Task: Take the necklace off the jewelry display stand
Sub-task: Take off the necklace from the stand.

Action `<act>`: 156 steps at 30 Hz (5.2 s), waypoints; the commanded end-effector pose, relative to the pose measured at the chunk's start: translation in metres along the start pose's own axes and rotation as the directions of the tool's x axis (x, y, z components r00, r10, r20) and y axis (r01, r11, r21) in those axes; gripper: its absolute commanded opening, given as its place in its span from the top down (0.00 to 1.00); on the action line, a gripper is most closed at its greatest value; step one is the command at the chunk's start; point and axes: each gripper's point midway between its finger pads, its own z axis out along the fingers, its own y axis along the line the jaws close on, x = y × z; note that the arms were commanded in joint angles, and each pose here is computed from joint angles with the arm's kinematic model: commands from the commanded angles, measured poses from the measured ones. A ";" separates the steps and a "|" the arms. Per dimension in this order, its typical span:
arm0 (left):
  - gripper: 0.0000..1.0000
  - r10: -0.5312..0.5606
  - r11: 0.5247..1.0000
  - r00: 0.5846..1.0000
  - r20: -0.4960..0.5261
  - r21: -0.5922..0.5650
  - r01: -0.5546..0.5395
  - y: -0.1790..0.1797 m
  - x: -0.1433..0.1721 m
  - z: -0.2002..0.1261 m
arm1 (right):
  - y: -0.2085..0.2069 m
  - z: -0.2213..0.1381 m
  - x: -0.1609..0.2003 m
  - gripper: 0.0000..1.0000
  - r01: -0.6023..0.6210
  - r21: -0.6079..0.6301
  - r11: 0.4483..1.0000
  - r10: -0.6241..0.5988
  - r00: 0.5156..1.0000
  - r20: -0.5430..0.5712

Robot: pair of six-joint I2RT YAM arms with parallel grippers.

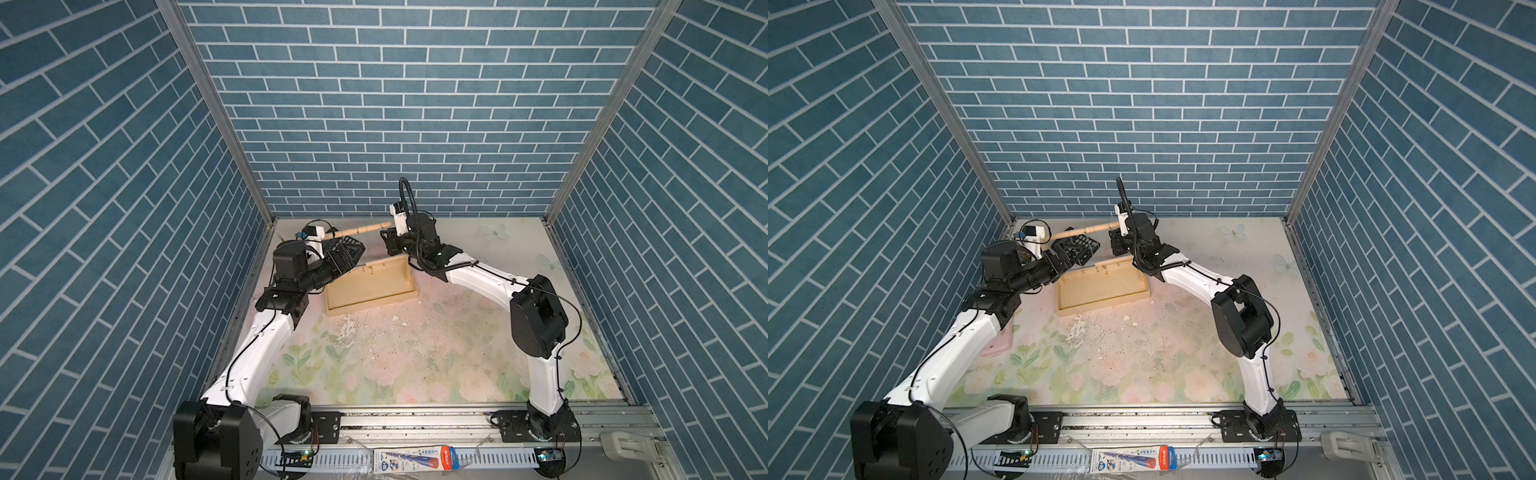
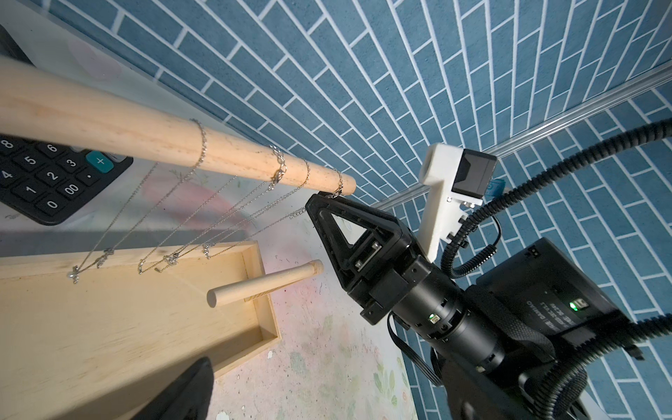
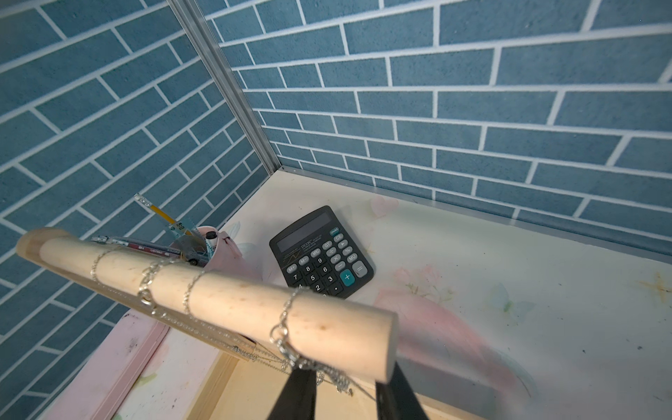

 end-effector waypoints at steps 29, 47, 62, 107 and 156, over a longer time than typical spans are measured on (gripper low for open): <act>0.01 -0.011 1.000 1.000 -0.016 -0.005 0.011 0.006 0.004 0.001 | 0.009 -0.013 -0.022 1.00 0.036 0.019 0.999 -0.037 0.999 0.037; 0.01 -0.012 1.000 1.000 -0.019 -0.010 0.012 0.006 0.005 0.001 | 0.023 -0.025 -0.039 1.00 0.082 0.005 0.997 -0.083 0.995 0.047; 0.01 -0.016 1.000 1.000 -0.024 -0.008 0.016 0.006 0.005 0.001 | 0.029 -0.031 -0.059 1.00 0.100 0.007 0.995 -0.100 0.993 0.070; 0.01 -0.037 0.999 0.998 -0.046 -0.003 0.037 0.009 0.008 0.007 | 0.038 -0.048 -0.115 1.00 0.215 0.051 0.975 -0.220 0.967 0.128; 0.01 -0.014 1.000 0.994 -0.106 0.025 0.017 0.001 0.022 0.019 | -0.033 -0.114 -0.142 1.00 0.207 0.209 0.956 -0.235 0.965 0.117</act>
